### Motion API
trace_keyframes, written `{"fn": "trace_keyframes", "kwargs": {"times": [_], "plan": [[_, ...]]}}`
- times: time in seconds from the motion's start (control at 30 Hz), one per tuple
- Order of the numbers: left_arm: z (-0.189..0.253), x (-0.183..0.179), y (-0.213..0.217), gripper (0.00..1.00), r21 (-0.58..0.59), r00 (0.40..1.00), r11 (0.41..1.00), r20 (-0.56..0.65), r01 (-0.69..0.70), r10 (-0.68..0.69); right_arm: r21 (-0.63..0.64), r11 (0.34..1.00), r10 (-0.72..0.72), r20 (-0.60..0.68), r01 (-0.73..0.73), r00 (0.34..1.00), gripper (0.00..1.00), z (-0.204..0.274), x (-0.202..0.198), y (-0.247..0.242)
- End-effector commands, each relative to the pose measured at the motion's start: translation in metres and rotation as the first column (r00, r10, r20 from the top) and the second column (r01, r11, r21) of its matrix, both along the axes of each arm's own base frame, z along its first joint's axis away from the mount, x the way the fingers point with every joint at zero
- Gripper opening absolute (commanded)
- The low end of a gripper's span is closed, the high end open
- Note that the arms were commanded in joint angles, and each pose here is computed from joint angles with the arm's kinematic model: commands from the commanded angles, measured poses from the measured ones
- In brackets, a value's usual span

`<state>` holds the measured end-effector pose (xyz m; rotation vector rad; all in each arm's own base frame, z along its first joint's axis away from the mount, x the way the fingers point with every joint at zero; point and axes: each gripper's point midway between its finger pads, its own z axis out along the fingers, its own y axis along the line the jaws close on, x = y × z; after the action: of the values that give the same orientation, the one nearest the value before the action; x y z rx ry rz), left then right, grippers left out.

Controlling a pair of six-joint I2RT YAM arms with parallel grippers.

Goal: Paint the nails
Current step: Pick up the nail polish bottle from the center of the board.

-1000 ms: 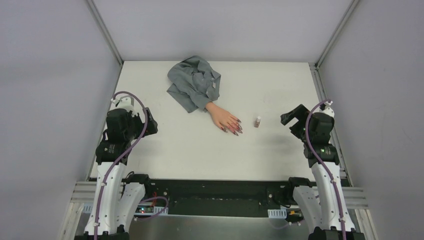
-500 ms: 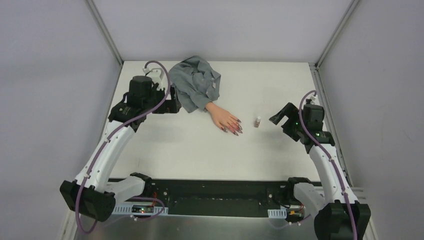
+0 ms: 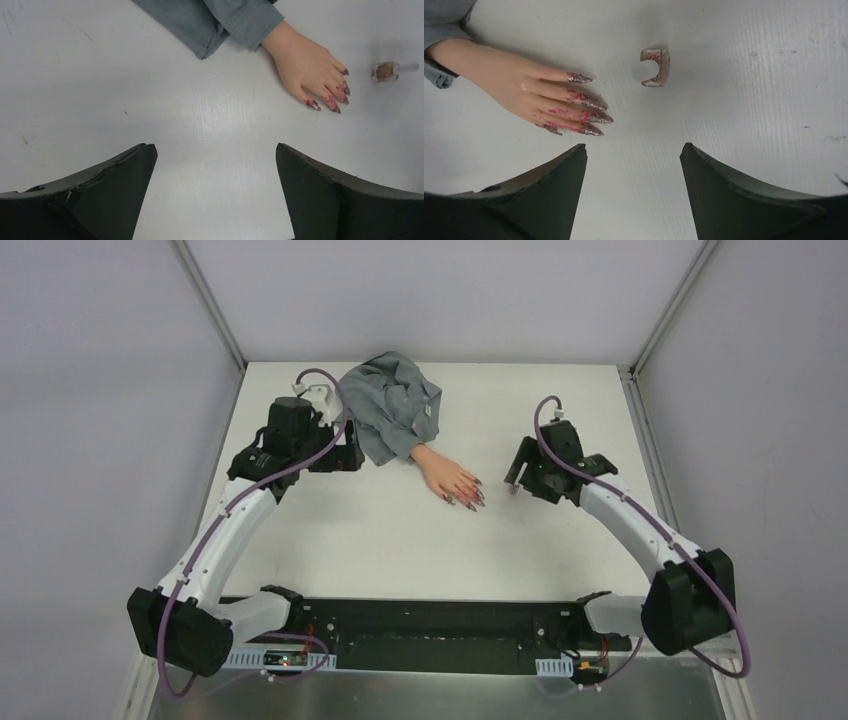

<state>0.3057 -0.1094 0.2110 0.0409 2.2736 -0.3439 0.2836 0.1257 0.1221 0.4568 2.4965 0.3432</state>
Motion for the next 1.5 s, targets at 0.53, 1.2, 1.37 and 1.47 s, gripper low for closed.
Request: {"fn": "trace_keyframes", "kwargs": {"times": [0.53,1.2,1.37,1.47], "plan": [[0.016,-0.002,-0.016,0.99,-0.067,0.995,0.995,0.061,0.079,-0.075,-0.248,0.969,-0.027,-0.079,0.007,0.997,0.53,-0.04,0.057,-0.007],[0.022,-0.005,-0.02,0.99,-0.082,0.992,0.991,0.08,0.108,-0.102,-0.285,0.958,0.007,-0.097,-0.035,0.995,0.15,-0.048,0.069,-0.005],[0.023,-0.006,-0.022,0.99,-0.088,0.99,0.989,0.082,0.121,-0.114,-0.299,0.954,0.014,-0.092,-0.041,0.996,0.0,-0.045,0.066,-0.009],[0.022,-0.006,-0.025,0.99,-0.097,0.989,0.987,0.081,0.132,-0.124,-0.296,0.954,0.019,-0.074,-0.04,0.997,0.0,-0.038,0.063,-0.01]]}}
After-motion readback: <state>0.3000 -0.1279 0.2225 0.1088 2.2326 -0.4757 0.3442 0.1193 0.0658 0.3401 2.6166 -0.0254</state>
